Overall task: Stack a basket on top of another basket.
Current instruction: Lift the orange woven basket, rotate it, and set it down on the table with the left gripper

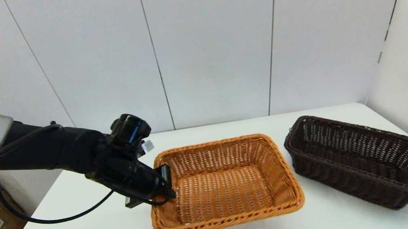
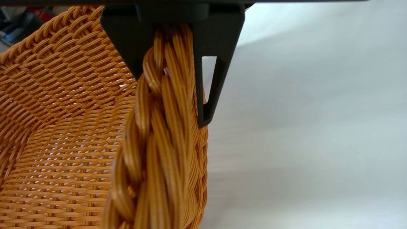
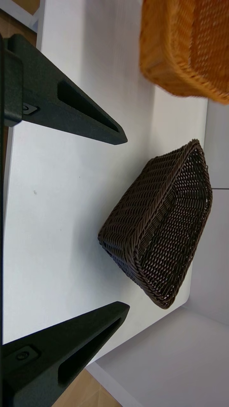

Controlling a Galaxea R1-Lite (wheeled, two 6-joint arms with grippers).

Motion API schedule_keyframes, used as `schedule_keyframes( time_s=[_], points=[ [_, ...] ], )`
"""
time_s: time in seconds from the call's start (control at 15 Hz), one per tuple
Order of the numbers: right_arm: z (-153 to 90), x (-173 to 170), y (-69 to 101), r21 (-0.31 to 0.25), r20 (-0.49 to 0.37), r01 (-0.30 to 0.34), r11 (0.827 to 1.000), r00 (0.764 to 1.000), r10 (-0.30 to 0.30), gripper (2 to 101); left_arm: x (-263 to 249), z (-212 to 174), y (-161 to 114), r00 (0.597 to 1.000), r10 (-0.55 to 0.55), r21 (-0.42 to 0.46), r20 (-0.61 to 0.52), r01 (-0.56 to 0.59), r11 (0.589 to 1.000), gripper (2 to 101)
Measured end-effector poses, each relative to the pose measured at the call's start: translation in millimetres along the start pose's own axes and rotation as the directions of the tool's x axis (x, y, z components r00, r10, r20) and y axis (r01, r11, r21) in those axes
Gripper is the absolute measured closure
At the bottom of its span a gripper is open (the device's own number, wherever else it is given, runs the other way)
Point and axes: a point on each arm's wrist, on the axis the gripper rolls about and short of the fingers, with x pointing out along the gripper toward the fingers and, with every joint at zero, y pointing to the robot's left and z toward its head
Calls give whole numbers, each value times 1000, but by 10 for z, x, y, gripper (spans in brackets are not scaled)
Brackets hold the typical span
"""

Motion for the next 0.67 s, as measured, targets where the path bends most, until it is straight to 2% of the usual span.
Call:
schedule_keyframes(
  time_s=[0.33,0.67],
  points=[
    [0,0,0,0,0,0,1000,1000,0,43,224,11,-81,999,13,21,-38,-12,1000,883],
    [1,0,0,0,0,-1,1000,1000,1,43,371,37,-41,997,61,7,-49,-61,998,883]
  ],
)
